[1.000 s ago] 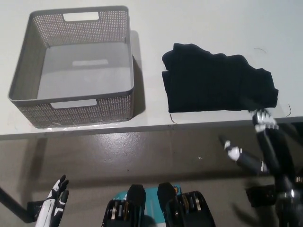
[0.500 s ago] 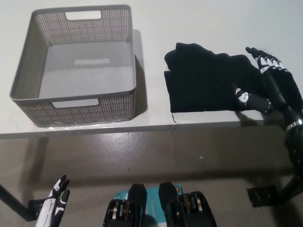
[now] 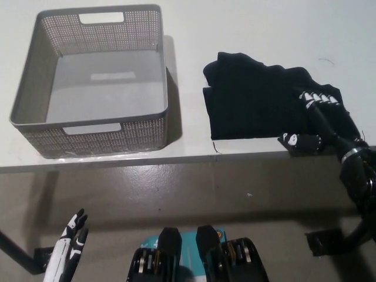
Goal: Use the right hand to pick up a t shirt on the right hand side and place it into a contianer on the left side
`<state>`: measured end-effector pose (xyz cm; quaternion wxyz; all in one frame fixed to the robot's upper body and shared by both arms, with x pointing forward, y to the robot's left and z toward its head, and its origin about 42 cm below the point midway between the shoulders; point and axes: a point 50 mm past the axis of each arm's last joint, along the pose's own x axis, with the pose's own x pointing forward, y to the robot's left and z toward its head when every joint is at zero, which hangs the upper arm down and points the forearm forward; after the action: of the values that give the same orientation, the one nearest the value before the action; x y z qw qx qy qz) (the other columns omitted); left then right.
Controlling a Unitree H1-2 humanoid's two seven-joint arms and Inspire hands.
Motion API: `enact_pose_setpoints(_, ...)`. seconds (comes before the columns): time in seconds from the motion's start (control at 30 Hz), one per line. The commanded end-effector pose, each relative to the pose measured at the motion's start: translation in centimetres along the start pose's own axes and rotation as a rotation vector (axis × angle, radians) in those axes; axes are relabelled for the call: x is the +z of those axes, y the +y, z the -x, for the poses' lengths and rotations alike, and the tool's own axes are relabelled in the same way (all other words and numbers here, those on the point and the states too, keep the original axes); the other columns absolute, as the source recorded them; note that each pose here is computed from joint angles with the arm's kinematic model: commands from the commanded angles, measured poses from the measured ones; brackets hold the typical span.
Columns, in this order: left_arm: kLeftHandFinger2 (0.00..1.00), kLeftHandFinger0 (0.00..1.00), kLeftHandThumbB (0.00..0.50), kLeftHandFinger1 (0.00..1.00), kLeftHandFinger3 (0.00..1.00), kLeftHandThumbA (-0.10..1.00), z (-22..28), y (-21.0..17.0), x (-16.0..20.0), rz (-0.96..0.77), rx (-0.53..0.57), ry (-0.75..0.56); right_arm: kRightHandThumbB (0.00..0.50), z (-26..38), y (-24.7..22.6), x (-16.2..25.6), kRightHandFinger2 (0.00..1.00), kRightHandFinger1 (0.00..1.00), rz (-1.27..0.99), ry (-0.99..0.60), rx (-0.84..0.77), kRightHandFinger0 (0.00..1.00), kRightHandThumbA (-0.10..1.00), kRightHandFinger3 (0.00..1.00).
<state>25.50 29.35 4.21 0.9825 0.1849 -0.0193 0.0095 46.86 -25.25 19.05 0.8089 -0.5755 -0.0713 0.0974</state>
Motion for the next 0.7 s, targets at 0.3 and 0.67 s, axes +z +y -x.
enact_pose_setpoints(0.3,1.0,0.92,0.301,1.0,1.0,1.0,-0.5,0.7,0.9,-0.027,0.004,-0.058,0.39,-4.2,-2.7,0.5,1.0,1.0,0.032,-0.021,-0.013,1.0,0.18,1.0)
enact_pose_setpoints(0.67,1.0,0.89,0.281,1.0,1.0,1.0,-0.7,1.1,1.1,-0.026,0.02,-0.07,0.328,-7.1,-7.9,-0.1,0.57,0.47,-0.262,-0.071,-0.358,0.57,-0.1,0.53)
